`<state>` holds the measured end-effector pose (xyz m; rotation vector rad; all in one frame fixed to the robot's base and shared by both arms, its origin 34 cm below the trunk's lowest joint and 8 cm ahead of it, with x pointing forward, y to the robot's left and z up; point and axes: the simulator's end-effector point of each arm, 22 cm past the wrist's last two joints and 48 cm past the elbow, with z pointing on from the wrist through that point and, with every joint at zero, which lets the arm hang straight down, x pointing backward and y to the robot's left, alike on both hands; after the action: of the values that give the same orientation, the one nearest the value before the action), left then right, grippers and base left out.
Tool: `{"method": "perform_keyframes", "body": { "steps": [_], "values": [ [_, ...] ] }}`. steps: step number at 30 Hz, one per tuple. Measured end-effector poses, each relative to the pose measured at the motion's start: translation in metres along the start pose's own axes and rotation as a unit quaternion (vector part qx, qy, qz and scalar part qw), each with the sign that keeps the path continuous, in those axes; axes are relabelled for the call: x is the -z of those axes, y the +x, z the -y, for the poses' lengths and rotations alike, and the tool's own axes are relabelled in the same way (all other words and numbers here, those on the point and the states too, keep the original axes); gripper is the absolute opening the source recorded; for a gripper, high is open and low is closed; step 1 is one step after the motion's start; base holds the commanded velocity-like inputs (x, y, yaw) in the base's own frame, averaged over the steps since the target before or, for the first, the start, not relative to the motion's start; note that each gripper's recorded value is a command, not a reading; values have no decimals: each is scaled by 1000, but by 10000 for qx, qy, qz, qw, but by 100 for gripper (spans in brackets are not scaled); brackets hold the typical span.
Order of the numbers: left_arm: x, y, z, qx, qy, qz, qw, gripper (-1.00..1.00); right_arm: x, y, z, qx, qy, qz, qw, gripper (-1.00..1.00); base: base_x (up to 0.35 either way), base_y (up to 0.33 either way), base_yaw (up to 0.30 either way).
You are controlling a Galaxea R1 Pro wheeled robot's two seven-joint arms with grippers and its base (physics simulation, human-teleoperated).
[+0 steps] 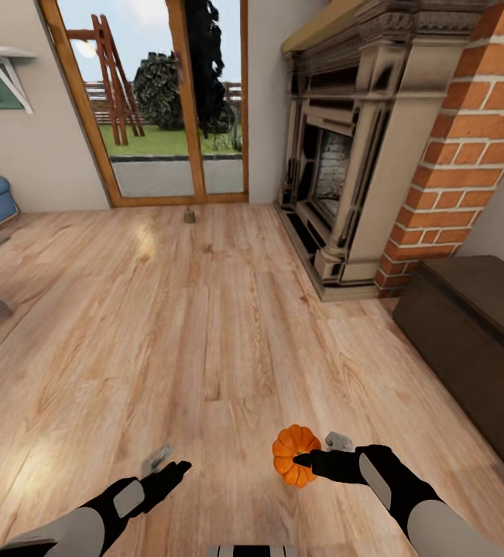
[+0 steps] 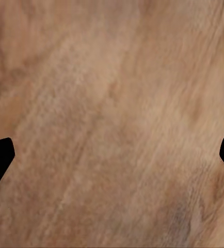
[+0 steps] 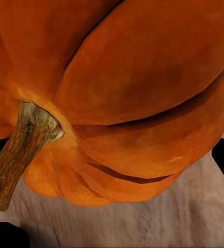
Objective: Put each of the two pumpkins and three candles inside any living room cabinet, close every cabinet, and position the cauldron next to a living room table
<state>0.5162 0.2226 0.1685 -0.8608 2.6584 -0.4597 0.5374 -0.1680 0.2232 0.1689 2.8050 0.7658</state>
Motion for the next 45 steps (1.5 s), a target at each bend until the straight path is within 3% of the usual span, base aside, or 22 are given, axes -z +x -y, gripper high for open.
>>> {"method": "perform_keyframes", "body": {
  "steps": [15,24,45],
  "values": [
    [5,-6,3,-12,20,67,10000,100,5,-4,-3,36,1,48,10000,-100,0,0,99],
    [9,-3,22,-35,151,87,9998,100,13,-12,-10,89,-28,145,9999,-100,0,0,118],
    [27,-19,42,-92,316,277,9991,100,33,-29,-26,219,-105,365,9990,-100,0,0,98]
  ]
}}
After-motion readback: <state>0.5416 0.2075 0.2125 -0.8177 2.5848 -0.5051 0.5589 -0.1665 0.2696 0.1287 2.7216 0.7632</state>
